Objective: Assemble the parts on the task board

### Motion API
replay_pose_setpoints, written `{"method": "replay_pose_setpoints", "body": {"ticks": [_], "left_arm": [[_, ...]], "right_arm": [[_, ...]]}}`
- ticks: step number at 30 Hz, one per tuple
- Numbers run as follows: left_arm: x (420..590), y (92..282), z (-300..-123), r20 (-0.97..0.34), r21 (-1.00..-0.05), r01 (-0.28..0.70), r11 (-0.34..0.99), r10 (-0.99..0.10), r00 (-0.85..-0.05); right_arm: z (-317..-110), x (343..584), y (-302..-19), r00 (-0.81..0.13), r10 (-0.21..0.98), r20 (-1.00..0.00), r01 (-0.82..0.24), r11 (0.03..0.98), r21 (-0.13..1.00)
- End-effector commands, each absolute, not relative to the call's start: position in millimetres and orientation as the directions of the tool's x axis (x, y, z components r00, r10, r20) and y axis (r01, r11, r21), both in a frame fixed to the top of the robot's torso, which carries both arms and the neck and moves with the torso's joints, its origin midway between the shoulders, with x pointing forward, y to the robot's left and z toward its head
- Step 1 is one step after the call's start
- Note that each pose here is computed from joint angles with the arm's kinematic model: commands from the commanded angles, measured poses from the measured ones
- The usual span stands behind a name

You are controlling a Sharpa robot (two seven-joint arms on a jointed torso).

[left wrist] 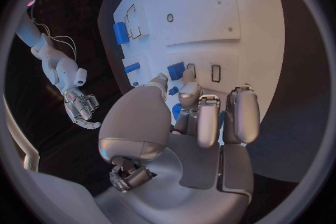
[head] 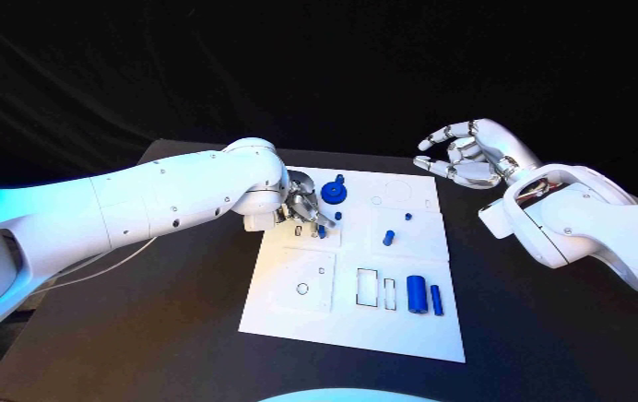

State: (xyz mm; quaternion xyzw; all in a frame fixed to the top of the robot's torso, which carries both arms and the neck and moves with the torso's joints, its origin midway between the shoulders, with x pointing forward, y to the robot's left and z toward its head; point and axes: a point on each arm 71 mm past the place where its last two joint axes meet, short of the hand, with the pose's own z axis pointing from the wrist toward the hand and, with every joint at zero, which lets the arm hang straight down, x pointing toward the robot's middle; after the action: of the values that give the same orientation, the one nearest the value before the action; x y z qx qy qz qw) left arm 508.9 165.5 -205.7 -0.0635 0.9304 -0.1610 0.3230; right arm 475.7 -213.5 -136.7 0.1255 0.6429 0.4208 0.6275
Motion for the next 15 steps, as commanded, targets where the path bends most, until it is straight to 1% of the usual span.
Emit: {"method": "replay_pose_setpoints", "body": {"ticks": [1, 15], "left_arm": [[507.5, 163.0, -205.9, -0.567, -0.339, -0.004, 0.941, -0.207, -0.797], [507.5, 162.4, -206.3, -0.565, -0.335, 0.0, 0.942, -0.2, -0.801]], "right_arm": [[-137.8, 475.3, -211.8, -0.193, 0.679, -0.709, -0.374, 0.617, 0.693], [-138.1, 475.1, -211.3, -0.194, 0.679, -0.708, -0.375, 0.616, 0.693]]}}
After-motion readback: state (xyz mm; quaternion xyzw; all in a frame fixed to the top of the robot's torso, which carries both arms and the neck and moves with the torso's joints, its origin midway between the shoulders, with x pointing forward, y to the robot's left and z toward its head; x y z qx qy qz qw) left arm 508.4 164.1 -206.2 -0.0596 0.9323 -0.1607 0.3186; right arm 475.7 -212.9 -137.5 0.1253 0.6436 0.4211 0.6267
